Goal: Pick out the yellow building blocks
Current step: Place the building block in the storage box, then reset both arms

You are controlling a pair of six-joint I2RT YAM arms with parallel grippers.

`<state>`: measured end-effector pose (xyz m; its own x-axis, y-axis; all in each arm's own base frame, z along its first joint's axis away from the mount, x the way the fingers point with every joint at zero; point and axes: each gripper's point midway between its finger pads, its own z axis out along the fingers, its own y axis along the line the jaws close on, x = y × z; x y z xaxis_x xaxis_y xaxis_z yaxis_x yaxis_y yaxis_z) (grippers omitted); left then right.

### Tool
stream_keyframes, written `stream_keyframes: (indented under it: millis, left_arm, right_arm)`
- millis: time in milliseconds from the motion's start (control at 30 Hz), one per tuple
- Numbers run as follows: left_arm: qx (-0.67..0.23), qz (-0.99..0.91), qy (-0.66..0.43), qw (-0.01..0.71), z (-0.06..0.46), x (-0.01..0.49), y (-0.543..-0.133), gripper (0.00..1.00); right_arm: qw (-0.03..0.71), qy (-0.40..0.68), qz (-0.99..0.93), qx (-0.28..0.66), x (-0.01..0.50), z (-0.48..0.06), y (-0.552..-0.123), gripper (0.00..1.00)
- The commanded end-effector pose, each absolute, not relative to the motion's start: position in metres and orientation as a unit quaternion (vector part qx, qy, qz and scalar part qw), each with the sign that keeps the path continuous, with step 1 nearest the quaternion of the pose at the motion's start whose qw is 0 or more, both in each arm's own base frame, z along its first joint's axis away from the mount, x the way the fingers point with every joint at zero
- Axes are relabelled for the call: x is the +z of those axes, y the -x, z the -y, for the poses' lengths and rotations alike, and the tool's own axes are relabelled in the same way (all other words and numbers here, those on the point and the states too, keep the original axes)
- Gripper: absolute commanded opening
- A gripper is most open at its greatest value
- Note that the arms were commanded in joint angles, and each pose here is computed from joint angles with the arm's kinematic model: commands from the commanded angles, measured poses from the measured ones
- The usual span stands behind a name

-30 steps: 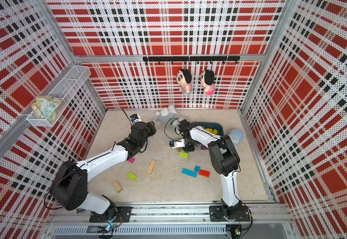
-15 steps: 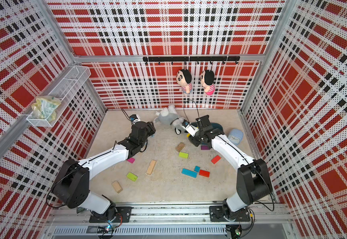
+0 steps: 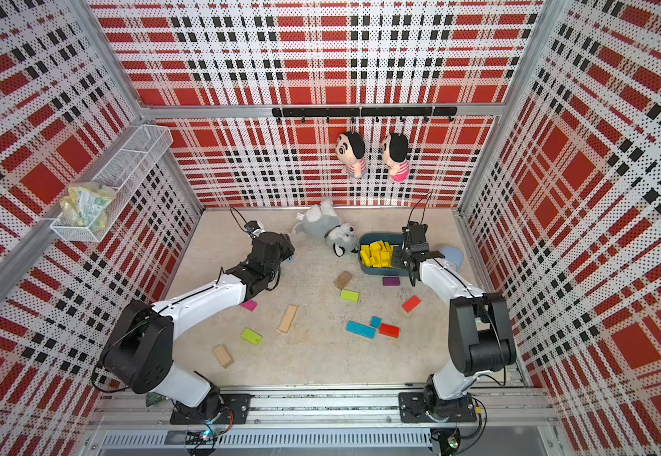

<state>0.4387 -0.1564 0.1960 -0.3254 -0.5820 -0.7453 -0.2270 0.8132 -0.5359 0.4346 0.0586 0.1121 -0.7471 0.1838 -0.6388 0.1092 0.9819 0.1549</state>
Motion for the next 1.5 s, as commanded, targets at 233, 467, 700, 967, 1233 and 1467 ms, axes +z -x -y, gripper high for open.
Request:
stream_keyframes:
  millis: [233,467,700,967,1233,1467]
  left_arm:
    - [-0.142,-0.796,0.274,0.522,0.144,0.191,-0.438,0.52]
    - [-0.112,-0.794,0.284,0.526,0.13,0.188,-0.435,0.53]
    - [-0.041,-0.763,0.327,0.556,0.088,0.199,-0.416,0.55]
    - [0.085,-0.712,0.388,0.58,0.012,0.2,-0.368,0.64]
    - [0.15,-0.699,0.353,0.603,-0.047,0.194,-0.346,0.81]
    - [0.157,-0.728,0.244,0.622,-0.059,0.169,-0.341,0.83]
  right_arm:
    - [0.344,-0.104,-0.931,0.062,0.094,-0.06,-0.461,0.31]
    - [0.365,-0.094,-0.925,0.054,0.112,-0.056,-0.462,0.5]
    - [0.426,-0.092,-0.899,0.035,0.158,-0.044,-0.452,0.59]
    - [0.551,-0.105,-0.827,-0.024,0.191,-0.008,-0.394,0.64]
    - [0.615,-0.152,-0.765,-0.117,0.175,0.035,-0.365,0.78]
    - [0.63,-0.076,-0.766,-0.107,0.155,0.022,-0.398,0.83]
